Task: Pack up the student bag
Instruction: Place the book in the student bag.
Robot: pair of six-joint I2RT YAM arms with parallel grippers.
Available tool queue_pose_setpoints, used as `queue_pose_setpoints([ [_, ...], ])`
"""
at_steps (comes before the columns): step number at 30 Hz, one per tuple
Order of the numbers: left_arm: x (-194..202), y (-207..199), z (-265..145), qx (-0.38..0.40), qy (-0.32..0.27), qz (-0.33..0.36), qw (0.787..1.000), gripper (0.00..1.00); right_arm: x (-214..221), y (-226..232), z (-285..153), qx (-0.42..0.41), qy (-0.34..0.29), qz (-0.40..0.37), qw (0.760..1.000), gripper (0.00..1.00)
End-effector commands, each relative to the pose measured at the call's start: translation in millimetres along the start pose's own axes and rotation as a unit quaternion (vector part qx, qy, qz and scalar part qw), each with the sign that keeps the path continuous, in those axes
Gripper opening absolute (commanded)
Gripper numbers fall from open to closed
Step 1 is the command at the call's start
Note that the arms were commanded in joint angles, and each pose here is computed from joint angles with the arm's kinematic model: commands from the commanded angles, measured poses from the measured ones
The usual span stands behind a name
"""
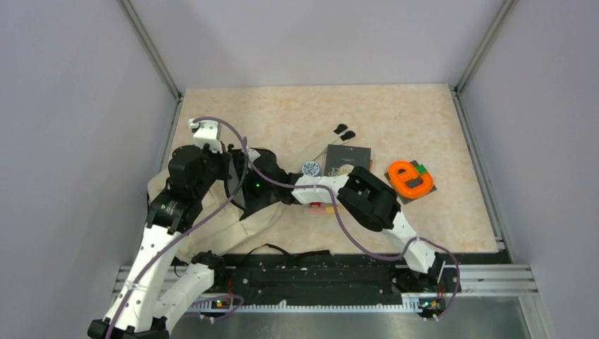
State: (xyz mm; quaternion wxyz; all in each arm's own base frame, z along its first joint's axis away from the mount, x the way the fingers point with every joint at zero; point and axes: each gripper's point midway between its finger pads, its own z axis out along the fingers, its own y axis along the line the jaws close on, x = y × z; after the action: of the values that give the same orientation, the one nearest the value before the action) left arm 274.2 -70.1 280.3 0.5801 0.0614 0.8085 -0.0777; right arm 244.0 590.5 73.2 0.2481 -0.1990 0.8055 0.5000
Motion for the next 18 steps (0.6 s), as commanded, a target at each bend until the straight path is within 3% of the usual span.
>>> queue_pose_setpoints([
  [1, -37, -4, -4, 0.012, -0.073, -0.010, 0.997, 0.00, -21, 34, -21, -0.029, -0.034, -0.056, 0.997, 0.67],
  [10, -36, -3, -6, 0.011, -0.076, -0.012, 0.997, 0.00, -52, 44, -65, -0.009, -0.108, -0.082, 0.991, 0.82],
  [12, -37, -3, -7, 0.010, -0.077, -0.013, 0.997, 0.00, -58, 44, -72, 0.005, -0.118, -0.087, 0.989, 0.97],
  [18, -36, 0, -8, 0.003, -0.080, -0.015, 0.997, 0.00, -69, 45, -96, 0.025, -0.145, -0.106, 0.983, 0.99],
])
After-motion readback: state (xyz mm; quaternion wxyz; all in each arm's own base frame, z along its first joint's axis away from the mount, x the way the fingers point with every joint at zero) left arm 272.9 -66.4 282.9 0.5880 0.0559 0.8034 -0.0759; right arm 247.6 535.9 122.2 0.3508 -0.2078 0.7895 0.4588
